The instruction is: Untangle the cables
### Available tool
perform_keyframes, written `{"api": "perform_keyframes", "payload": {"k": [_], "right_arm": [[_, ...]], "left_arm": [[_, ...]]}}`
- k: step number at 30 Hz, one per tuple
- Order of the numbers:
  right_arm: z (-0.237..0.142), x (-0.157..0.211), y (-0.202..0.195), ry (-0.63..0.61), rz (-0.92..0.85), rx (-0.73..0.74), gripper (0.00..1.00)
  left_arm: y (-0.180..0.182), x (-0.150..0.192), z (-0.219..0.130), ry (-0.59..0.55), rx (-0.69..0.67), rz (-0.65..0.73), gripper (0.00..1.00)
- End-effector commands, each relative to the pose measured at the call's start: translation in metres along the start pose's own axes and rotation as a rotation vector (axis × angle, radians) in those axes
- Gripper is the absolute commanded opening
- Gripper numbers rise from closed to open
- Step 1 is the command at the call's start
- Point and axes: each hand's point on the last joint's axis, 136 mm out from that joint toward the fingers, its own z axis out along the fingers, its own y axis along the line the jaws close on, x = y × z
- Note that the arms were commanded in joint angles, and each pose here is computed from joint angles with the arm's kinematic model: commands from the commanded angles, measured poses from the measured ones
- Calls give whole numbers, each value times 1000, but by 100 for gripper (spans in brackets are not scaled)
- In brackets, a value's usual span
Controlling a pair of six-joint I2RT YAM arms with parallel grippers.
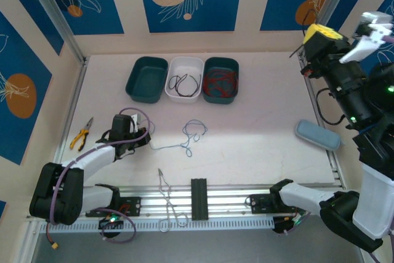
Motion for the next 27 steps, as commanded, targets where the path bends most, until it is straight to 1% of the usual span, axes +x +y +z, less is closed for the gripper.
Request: {"api": "perform_keyframes", "payload": {"k": [1,7,12,16,19,27], "right_arm": [[19,28,-1,74,18,4,0],[50,62,4,147,70,-22,0],[93,107,18,262,150,-103,0],[136,146,29,368,195,-154,0],[167,167,40,422,208,-207,0],[244,210,52,498,184,-254,0]], "left_arm": [[-18,-11,-8,-25,86,8,0],[-46,-25,-31,-71,187,38,0],[-63,-33,-45,-104,260,42,0],[-69,-31,-45,-98,303,24,0],[-71,-28,-42,-84,328,7,0],[-71,-20,-34,-60,370,-25,0]]}}
